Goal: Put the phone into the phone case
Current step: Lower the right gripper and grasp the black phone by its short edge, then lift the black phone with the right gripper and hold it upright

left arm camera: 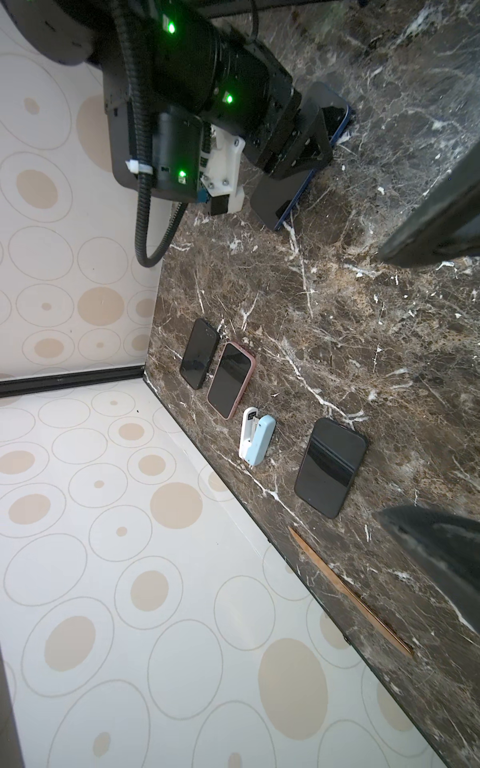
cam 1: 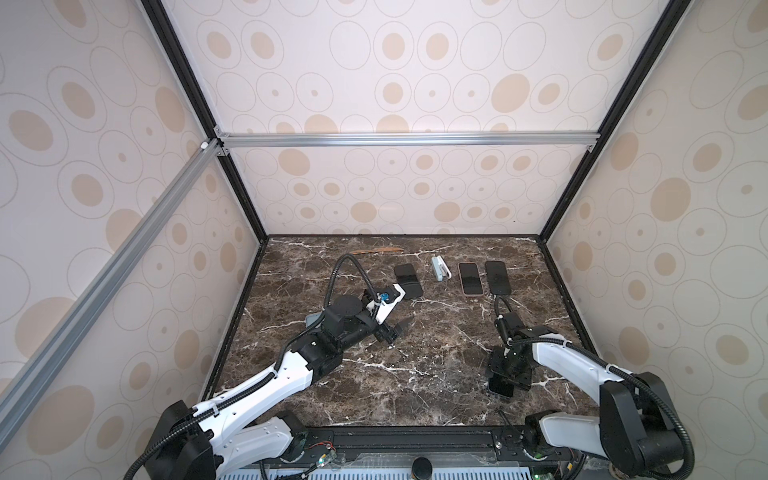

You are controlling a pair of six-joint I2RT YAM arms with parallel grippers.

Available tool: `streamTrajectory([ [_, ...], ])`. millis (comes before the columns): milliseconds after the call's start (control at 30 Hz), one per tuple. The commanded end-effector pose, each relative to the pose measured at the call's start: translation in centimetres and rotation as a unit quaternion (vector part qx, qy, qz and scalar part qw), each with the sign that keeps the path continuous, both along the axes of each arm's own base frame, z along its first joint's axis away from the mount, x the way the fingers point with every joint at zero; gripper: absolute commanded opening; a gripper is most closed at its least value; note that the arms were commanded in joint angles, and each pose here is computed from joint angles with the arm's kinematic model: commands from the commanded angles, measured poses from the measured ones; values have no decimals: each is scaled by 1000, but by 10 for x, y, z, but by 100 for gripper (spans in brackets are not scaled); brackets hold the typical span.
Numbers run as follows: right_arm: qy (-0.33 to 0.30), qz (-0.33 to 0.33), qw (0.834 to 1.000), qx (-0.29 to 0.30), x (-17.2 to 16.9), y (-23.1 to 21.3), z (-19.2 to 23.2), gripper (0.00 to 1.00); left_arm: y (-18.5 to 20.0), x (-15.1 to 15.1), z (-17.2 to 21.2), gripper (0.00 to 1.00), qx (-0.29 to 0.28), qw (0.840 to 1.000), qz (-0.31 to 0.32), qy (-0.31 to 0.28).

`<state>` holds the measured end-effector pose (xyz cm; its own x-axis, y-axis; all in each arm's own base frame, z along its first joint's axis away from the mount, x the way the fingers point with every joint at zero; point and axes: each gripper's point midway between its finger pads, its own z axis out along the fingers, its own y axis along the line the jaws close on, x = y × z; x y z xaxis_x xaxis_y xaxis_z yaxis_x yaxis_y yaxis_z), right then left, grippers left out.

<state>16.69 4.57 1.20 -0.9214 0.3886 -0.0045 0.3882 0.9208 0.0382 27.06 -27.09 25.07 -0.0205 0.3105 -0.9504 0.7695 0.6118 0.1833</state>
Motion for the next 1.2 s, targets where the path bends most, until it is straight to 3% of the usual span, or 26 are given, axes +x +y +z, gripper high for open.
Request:
streamTrajectory([
  [0,-70,41,995,64,25,30,1,47,1,4,13,90,-13,1000,15,-13],
  [333,-204,165,962,72,56,85,40,45,5,18,8,92,-29,998,58,25],
  [600,-314,269,907,81,96,148,83,47,-8,31,-3,92,-69,985,58,146],
  [733,-342,289,889,93,113,169,96,47,-13,35,-6,90,-110,972,32,204],
  [900,-307,303,898,85,114,173,74,53,4,51,-4,89,-137,964,59,220],
  [1000,-280,295,912,61,110,164,61,81,14,56,2,89,-139,967,75,202],
  [1100,-247,300,921,17,106,148,51,100,21,58,5,89,-136,969,84,187],
  [1167,-214,309,926,-11,99,136,42,100,23,58,5,89,-133,970,87,185],
])
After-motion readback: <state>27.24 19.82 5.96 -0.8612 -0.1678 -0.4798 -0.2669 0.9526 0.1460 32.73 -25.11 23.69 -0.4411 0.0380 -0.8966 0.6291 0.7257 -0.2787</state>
